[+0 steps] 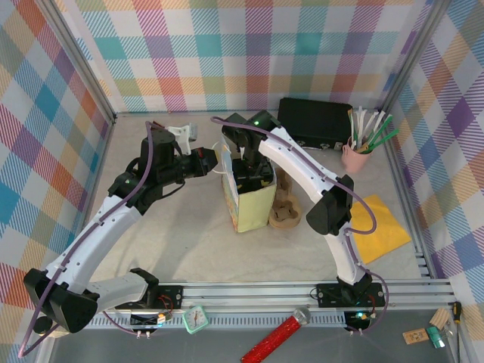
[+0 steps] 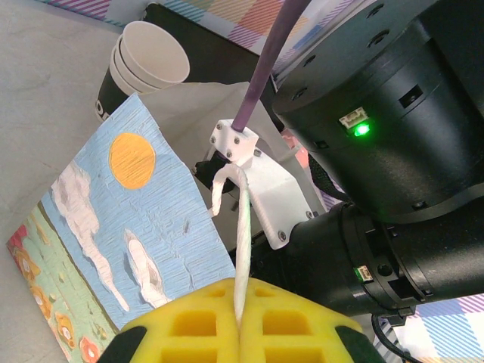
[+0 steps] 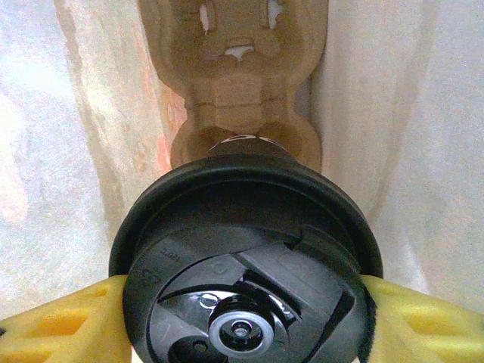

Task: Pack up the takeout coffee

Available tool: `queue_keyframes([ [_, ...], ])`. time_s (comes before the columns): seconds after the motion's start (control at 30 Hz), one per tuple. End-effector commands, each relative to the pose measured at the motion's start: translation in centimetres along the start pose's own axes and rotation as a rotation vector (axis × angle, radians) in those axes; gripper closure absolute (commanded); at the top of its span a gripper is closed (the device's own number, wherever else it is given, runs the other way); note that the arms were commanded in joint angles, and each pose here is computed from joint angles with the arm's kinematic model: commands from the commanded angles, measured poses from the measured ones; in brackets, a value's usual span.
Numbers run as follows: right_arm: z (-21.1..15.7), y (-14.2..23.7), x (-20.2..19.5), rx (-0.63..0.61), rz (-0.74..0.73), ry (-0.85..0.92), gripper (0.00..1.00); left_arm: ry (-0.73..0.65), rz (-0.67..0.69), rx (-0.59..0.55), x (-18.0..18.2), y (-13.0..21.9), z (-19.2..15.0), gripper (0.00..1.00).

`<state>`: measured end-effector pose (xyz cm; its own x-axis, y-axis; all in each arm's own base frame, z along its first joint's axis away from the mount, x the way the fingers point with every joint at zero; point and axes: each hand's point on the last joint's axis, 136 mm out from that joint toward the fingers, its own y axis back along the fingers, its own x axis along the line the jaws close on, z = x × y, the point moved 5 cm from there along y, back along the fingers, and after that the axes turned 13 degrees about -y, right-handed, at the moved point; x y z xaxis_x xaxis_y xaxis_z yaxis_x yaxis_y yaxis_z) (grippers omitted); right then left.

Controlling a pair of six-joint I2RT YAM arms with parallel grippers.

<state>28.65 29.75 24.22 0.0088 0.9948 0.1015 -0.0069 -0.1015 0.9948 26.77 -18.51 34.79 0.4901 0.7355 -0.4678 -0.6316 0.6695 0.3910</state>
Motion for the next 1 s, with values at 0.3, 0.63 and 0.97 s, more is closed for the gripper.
queue_keyframes([
  [0.3, 0.2, -0.6, -0.4, 0.014, -0.027, -0.001, 0.36, -0.004, -0.026, -0.001, -0.7, 0.0, 0.2, 1.00],
  [0.63, 0.1, -1.4, -0.5, 0.024, -0.028, -0.003, 0.36, -0.003, -0.026, 0.000, -0.7, 0.0, 0.2, 1.00],
  [0.97, 0.1, -2.2, -0.5, 0.033, -0.032, -0.002, 0.36, -0.003, -0.024, -0.002, -0.7, 0.0, 0.2, 1.00],
])
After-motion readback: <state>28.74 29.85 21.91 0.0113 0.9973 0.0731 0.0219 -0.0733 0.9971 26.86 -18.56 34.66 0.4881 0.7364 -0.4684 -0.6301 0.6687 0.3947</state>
